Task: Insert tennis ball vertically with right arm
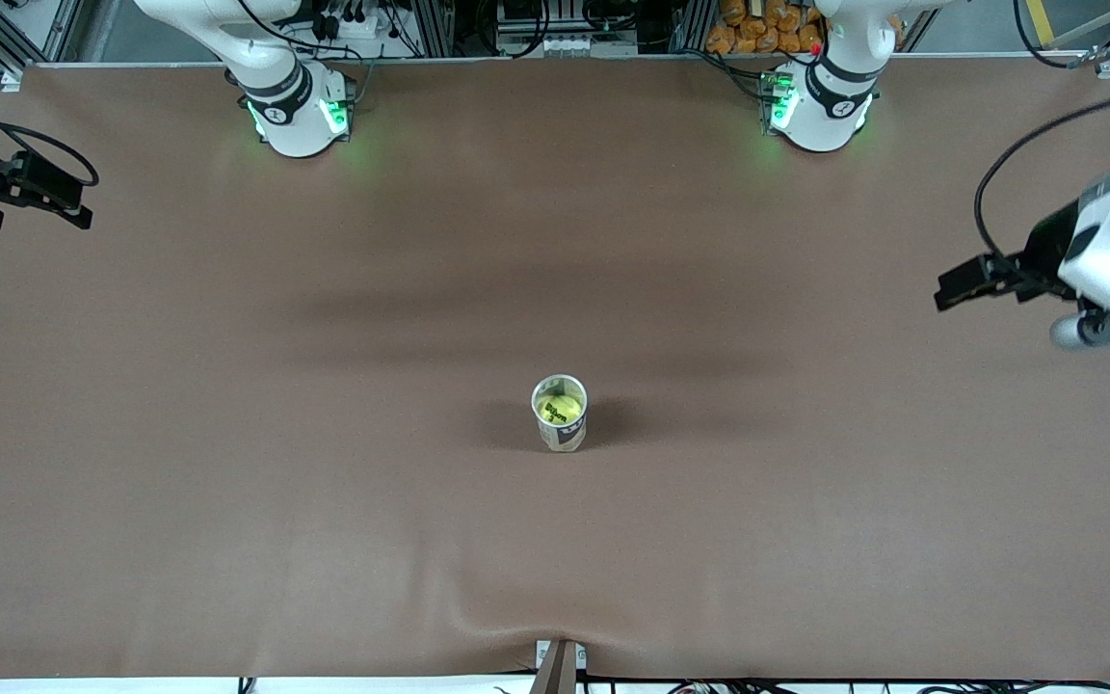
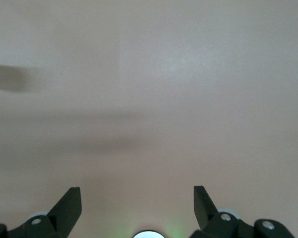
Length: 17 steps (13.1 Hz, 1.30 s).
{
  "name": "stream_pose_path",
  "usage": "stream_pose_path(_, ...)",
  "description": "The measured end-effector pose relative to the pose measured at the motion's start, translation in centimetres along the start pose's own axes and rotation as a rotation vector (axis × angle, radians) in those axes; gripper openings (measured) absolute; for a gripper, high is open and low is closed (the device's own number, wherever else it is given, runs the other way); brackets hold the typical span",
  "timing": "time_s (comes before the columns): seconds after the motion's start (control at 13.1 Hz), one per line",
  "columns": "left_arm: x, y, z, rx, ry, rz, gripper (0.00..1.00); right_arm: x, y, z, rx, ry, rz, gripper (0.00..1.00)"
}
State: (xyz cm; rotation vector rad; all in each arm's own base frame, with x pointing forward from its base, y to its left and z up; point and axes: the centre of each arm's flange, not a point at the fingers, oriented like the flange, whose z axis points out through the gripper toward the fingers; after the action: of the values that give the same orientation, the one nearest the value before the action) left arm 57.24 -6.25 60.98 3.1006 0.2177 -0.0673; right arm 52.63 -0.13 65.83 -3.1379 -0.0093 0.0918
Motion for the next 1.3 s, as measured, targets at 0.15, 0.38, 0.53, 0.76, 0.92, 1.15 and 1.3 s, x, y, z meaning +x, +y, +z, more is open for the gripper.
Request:
stream_pose_path(0.15,-2.9,-1.9,-1.6,0.017,0.019,-0.033,1.0,0.0,-0.3,0.0,0.0,0.0,-0.005,1.0)
stream_pose_path(0.38,-6.7,-3.5,-2.1,0.03,0.018,-0.052,1.0,0.0,-1.2,0.0,-0.001,0.0,-0.01,1.0)
stream_pose_path(0.53,-8.5,-3.9,-2.3,0.028,0.022,-0.057,1.0,0.0,-1.7,0.0,-0.002,0.0,-0.004,1.0)
stream_pose_path(0.76,-9.8,-4.9,-3.0,0.024,0.028,-0.073,1.0,0.0,-2.3,0.0,-0.003,0.0,0.002,1.0)
stream_pose_path(0.92,-10.2,-4.9,-3.2,0.023,0.031,-0.069,1.0,0.0,-2.4,0.0,-0.003,-0.001,0.003,1.0)
stream_pose_path(1.15,-10.6,-4.3,-3.5,0.027,0.031,-0.036,1.0,0.2,-2.4,0.4,-0.003,-0.008,0.005,1.0)
stream_pose_path(1.3,-10.9,-4.1,-4.1,0.027,0.043,0.019,1.0,0.3,-2.4,0.6,-0.003,-0.011,0.006,1.0)
